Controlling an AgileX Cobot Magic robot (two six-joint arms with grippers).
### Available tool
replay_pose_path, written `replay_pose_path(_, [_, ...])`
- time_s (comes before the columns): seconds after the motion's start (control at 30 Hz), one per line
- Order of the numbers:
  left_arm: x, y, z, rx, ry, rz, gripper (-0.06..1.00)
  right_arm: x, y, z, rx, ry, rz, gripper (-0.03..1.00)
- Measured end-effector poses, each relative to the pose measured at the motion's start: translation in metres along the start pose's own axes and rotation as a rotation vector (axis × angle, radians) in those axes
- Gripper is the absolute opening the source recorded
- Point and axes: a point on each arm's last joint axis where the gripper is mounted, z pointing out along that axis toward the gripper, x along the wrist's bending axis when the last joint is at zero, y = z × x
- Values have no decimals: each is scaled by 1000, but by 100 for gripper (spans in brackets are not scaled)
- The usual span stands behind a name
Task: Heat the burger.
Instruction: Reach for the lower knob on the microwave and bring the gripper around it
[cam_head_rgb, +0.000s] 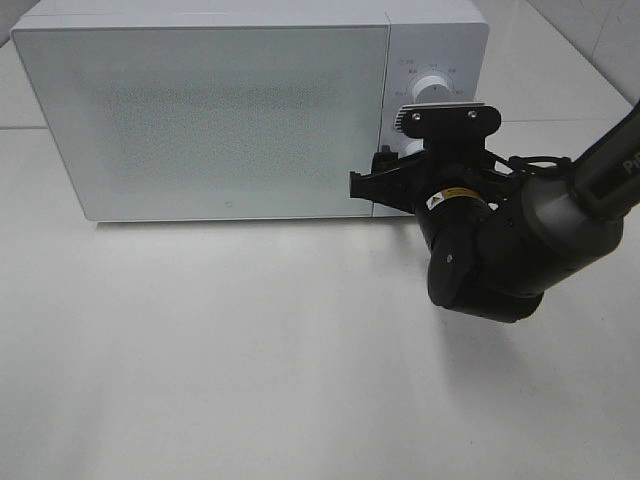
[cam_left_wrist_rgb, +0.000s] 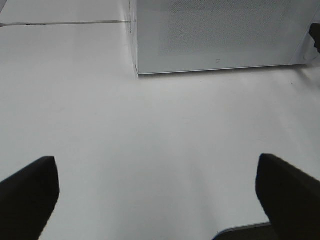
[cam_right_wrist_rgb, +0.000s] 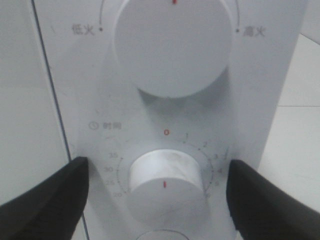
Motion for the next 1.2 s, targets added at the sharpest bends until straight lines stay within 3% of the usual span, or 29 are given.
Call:
replay_pose_path(0.47, [0, 0, 0, 0, 0, 0, 99, -1, 0, 2, 4, 14, 23, 72])
replay_pose_path(0.53, [0, 0, 0, 0, 0, 0, 99, -2, 0, 2, -5, 12, 22, 59])
replay_pose_path(0.63, [0, 0, 0, 0, 0, 0, 99, -2, 0, 2, -7, 11, 20, 54])
replay_pose_path(0.67, [0, 0, 0, 0, 0, 0, 99, -3, 0, 1, -8, 4, 22, 44])
replay_pose_path(1.0, [0, 0, 0, 0, 0, 0, 99, -2, 0, 1, -18, 11, 22, 45])
replay_pose_path(1.2, [0, 0, 0, 0, 0, 0, 99, -3, 0, 1, -19, 22, 122, 45])
